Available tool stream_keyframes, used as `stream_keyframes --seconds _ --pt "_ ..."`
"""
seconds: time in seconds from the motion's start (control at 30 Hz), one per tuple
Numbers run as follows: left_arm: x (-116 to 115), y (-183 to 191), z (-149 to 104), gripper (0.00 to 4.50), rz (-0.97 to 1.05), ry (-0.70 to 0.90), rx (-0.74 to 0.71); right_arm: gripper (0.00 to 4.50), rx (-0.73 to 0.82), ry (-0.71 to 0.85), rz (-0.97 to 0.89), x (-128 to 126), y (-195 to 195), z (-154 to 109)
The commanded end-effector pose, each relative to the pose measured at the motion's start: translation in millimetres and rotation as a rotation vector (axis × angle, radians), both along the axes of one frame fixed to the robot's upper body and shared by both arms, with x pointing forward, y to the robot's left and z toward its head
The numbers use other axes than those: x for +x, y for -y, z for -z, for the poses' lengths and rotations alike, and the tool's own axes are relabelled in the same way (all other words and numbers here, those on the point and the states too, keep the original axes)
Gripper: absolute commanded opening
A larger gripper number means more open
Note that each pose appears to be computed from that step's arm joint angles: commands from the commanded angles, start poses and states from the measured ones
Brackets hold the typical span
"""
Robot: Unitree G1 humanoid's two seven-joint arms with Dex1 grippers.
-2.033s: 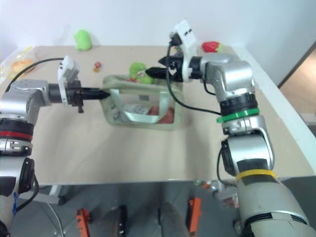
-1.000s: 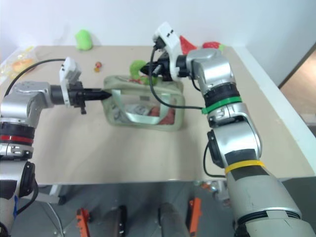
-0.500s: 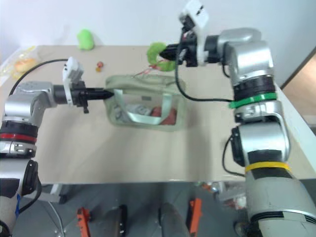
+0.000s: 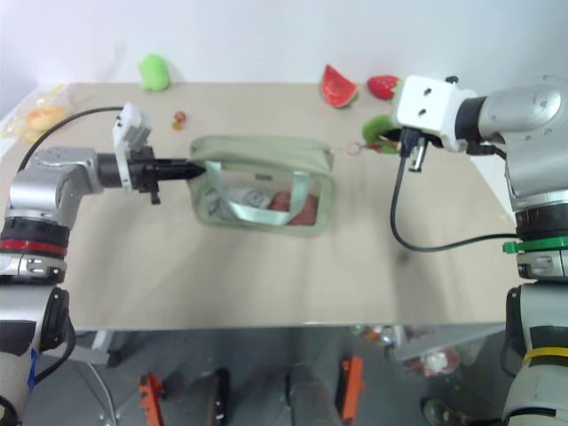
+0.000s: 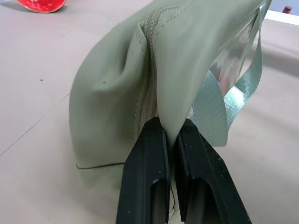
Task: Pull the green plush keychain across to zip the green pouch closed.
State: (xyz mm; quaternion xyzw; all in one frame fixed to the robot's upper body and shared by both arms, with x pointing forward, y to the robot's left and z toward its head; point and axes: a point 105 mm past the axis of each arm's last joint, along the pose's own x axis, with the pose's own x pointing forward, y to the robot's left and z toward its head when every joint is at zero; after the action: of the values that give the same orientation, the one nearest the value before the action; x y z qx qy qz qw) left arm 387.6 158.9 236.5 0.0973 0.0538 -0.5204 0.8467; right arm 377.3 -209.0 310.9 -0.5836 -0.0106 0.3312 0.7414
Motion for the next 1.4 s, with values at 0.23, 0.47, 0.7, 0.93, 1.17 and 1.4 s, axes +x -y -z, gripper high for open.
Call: stream_keyframes --seconds 0.23,0.47,0.7,0.93,1.17,1.4 --pt "-3 -7 0 0.0 -0.02 -0.008 0.01 0.05 -0.21 -0.009 -0.084 -16 -18 91" --pt "-5 -8 0 0.0 -0.024 -0.017 0.01 0.05 -0.26 -0.044 -0.127 -15 -40 154" --pt "-7 -7 0 0.0 -0.032 -0.025 0.001 0.05 -0.147 0.004 -0.065 6 -49 150" --pt "-11 -12 -10 1.85 -0.062 -0.066 -0.102 1.33 0.219 -0.117 0.124 14 -10 118" --pt "-31 -28 -14 3.39 -0.088 -0.064 -0.148 2.37 0.649 -0.291 0.15 -12 22 90" --pt "-53 -79 -15 3.39 -0.27 -0.083 -0.423 2.37 1.018 -0.45 0.083 -63 33 86"
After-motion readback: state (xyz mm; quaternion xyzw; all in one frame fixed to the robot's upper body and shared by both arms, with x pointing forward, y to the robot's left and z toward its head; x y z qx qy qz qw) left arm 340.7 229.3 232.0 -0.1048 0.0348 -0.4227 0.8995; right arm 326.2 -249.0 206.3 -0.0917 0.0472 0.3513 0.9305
